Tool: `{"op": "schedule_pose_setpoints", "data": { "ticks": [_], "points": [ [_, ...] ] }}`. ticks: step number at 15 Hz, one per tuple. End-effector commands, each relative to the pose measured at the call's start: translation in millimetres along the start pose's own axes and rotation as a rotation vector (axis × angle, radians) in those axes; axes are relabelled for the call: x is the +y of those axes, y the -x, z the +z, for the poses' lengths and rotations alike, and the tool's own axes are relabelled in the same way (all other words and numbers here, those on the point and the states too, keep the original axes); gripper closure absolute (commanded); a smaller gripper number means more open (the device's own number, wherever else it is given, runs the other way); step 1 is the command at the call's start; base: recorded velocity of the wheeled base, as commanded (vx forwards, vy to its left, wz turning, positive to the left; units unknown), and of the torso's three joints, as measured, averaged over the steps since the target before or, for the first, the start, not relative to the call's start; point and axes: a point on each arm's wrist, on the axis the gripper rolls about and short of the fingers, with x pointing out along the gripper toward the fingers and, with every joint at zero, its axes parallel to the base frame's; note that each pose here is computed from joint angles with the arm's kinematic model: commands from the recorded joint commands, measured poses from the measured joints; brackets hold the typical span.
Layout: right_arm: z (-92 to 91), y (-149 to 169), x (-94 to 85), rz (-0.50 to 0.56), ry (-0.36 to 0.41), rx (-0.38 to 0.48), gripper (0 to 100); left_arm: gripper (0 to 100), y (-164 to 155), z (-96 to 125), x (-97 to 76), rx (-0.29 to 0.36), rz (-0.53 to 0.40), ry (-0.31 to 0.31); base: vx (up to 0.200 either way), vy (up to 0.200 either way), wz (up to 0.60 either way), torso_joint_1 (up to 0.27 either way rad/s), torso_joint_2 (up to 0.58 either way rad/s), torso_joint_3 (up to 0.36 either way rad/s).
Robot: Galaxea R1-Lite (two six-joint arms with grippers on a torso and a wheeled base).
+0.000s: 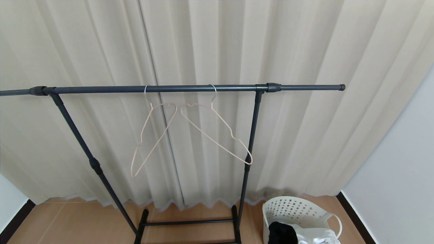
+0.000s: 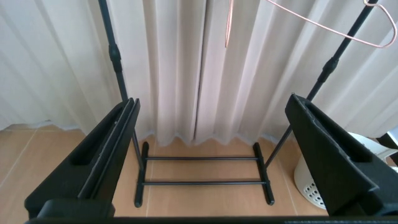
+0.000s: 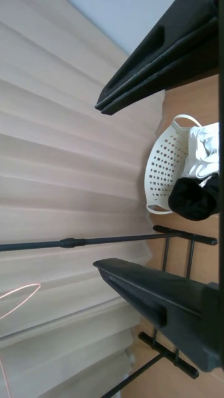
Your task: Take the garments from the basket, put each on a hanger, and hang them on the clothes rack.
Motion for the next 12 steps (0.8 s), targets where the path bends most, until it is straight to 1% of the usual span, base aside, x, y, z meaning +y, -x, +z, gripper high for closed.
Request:
{"op": "schedule_pose_setpoints", "data": {
  "ticks": [1,12],
  "points": [
    [0.0,-0.1,0.0,0.000,0.000,0.001,0,0,0.0,0.0,0.0,0.000,0.000,0.001,0.000,0.000,0.00,-0.144,0.33,0.188],
    [-0.2,-0.1,0.0,0.002,-0.003,0.003,0,0,0.1,0.4,0.0,-0.001,-0.001,0.007,0.000,0.000,0.00,-0.147,0.34,0.200]
  ]
}}
